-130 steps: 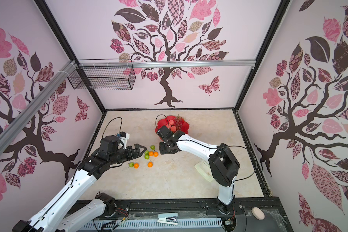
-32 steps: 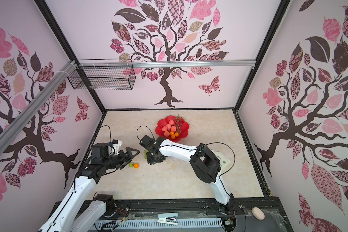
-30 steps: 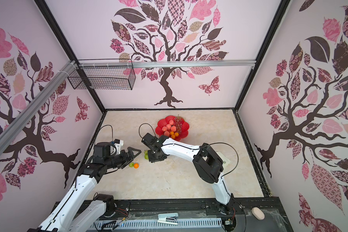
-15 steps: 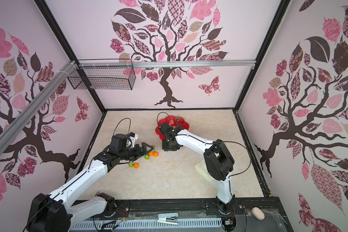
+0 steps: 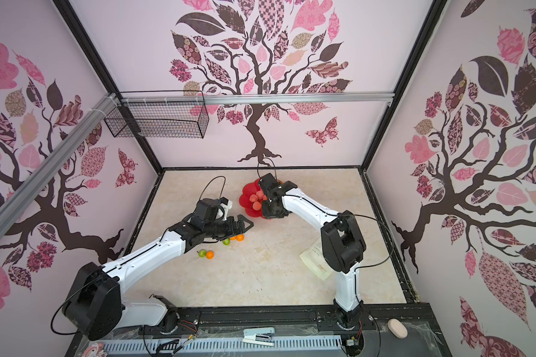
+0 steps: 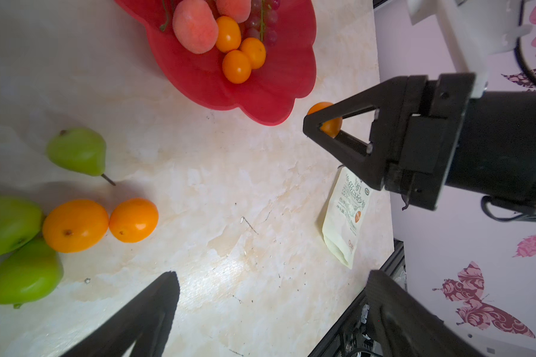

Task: Place and organize the fake fruits in the fruit bowl
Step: 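Lift the kumquat and carry it over the red bowl with the right gripper, then lower the kumquat into the bowl and open the right gripper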

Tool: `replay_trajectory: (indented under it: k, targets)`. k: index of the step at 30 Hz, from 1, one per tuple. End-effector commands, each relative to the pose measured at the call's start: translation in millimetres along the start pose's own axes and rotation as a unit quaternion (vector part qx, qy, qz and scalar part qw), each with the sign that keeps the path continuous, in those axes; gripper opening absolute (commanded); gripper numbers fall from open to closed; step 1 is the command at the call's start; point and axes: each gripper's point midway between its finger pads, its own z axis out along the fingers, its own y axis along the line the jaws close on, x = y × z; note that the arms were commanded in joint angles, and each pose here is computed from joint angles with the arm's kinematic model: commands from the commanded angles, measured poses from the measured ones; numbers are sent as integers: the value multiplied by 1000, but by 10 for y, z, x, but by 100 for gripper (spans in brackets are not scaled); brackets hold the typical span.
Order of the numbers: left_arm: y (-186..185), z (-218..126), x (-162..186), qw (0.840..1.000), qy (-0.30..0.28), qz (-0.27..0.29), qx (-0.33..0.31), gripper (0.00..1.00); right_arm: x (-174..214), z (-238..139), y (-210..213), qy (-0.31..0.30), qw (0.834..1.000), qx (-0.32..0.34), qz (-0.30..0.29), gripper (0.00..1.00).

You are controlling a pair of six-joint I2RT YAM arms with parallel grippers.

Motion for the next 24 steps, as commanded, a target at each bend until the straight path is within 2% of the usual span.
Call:
replay_trajectory:
  k: [1, 9, 24]
  targets:
    - [-207, -7, -282, 999, -36, 19, 15, 99, -85, 132, -106, 9, 999, 23, -23, 33]
    - [-302, 125, -456, 999, -34, 22, 18, 98, -264, 387, -193, 20, 998, 41, -47, 33]
    - [-239, 176, -408, 999, -25, 16, 12, 98, -278, 780, -244, 57, 996, 45, -46, 33]
